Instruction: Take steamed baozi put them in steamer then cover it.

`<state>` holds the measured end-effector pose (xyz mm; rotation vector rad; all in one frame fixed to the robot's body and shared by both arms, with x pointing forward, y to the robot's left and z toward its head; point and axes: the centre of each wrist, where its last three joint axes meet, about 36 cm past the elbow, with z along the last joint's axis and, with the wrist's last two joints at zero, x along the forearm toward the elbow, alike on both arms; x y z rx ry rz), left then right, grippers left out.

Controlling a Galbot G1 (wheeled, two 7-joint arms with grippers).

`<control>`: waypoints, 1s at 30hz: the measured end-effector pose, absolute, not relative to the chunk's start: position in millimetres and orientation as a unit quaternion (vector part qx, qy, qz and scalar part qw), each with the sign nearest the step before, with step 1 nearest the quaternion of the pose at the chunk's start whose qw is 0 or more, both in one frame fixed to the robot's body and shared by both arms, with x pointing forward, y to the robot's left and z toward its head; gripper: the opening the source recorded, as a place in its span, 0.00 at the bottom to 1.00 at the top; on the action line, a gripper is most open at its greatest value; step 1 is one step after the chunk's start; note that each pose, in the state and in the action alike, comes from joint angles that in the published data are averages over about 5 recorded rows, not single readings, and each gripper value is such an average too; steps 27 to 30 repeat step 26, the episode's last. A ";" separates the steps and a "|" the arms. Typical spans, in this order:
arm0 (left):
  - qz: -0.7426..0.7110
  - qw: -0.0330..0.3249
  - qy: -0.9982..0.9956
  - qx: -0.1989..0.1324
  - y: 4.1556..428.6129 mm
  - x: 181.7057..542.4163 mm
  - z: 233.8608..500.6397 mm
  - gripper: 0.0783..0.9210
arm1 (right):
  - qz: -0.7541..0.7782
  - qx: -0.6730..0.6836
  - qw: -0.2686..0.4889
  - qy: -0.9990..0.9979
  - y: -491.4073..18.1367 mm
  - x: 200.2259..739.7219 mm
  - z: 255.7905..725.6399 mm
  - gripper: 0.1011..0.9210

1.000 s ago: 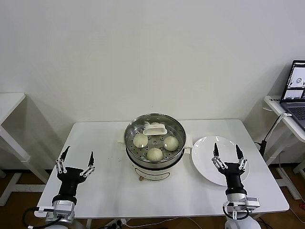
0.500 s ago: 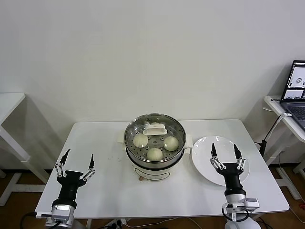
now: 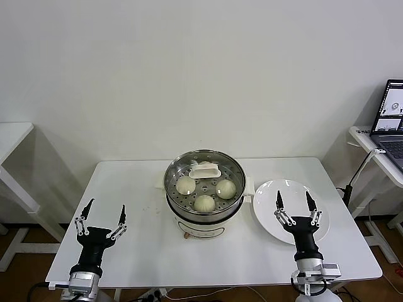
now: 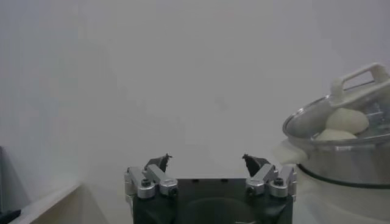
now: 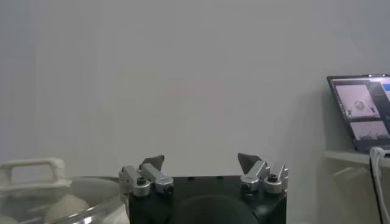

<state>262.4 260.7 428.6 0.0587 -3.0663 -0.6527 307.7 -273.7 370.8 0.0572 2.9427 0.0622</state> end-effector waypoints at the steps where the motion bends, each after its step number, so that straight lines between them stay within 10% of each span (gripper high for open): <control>1: -0.208 0.003 -0.978 0.019 260.6 262.4 428.8 0.88 | 0.021 0.019 0.099 0.995 -273.7 307.7 371.1 0.88; 30: -0.208 0.003 -0.978 0.017 261.1 260.7 427.7 0.88 | 0.011 0.015 0.092 0.996 -272.3 307.2 377.0 0.88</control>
